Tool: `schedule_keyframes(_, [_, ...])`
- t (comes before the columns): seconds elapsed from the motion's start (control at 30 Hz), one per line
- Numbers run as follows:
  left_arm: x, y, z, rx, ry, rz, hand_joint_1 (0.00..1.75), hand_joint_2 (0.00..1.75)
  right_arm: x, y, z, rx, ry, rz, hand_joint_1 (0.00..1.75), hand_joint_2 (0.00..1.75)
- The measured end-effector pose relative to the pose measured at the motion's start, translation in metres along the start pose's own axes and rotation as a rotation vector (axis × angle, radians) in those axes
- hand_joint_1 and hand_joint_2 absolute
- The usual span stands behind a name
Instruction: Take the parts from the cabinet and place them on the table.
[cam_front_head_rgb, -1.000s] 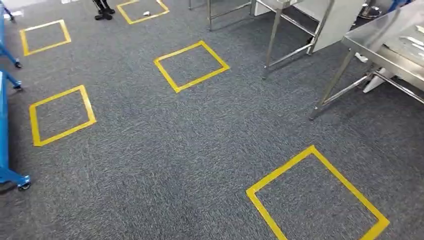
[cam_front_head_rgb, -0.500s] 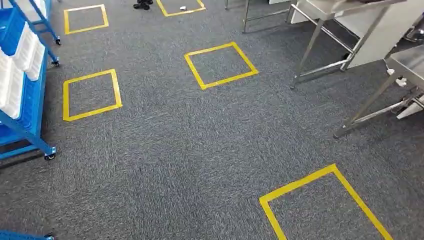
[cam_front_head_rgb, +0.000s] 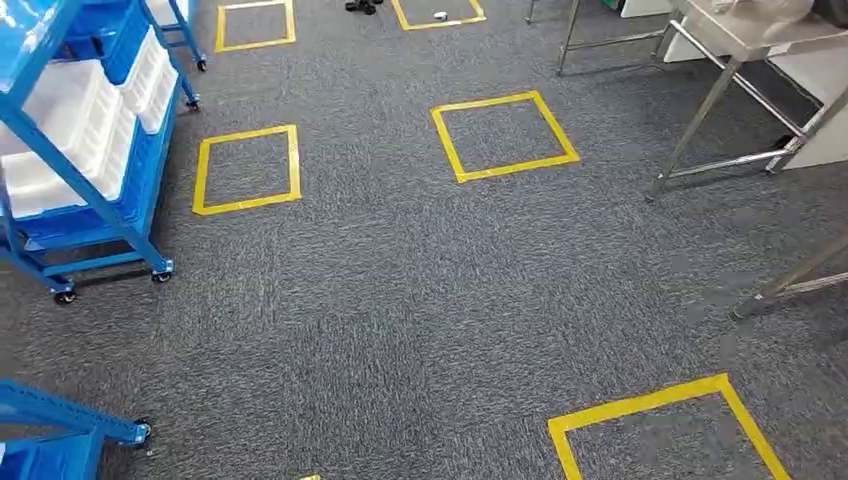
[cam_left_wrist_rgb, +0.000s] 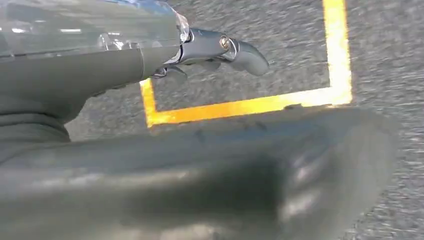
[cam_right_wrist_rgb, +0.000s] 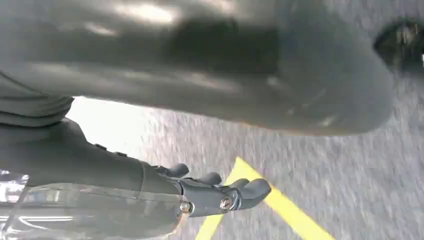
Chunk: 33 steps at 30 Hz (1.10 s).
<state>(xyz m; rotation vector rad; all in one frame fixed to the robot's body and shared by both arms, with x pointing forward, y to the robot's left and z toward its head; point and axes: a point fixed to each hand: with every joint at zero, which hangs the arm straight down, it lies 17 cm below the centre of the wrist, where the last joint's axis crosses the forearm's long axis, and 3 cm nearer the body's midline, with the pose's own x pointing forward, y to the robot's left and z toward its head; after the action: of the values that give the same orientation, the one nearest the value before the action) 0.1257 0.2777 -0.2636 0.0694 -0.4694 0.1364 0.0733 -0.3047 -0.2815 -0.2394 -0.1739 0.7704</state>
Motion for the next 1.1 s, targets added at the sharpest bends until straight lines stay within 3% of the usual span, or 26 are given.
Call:
schedule_keyframes(0.23, [-0.002, -0.024, 0.003, -0.060, 0.012, 0.000, 0.00, 0.00, 0.003, -0.027, -0.004, -0.068, -0.034, -0.033, 0.00, 0.00])
schedule_keyframes(0.33, [-0.006, -0.030, 0.003, -0.086, 0.042, -0.054, 0.00, 0.00, -0.002, -0.032, -0.004, -0.092, -0.005, -0.120, 0.00, 0.00])
schedule_keyframes(0.5, [-0.017, -0.026, 0.005, -0.087, 0.073, -0.094, 0.00, 0.00, -0.015, -0.045, -0.005, -0.146, 0.059, -0.383, 0.00, 0.00])
schedule_keyframes(0.63, [-0.004, -0.011, 0.000, -0.039, 0.033, -0.064, 0.00, 0.00, -0.040, -0.052, -0.004, -0.219, 0.144, -0.689, 0.00, 0.00])
schedule_keyframes(0.83, [0.004, 0.019, -0.003, 0.067, 0.000, 0.049, 0.00, 0.00, -0.061, -0.056, -0.001, -0.286, 0.208, -1.031, 0.00, 0.00])
schedule_keyframes(0.93, [0.008, 0.040, -0.005, 0.132, -0.006, 0.119, 0.00, 0.00, -0.060, -0.059, -0.002, -0.296, 0.206, -1.145, 0.00, 0.00])
schedule_keyframes(1.1, [0.007, 0.052, -0.005, 0.152, -0.003, 0.149, 0.00, 0.00, -0.056, -0.057, -0.002, -0.282, 0.196, -1.168, 0.00, 0.00])
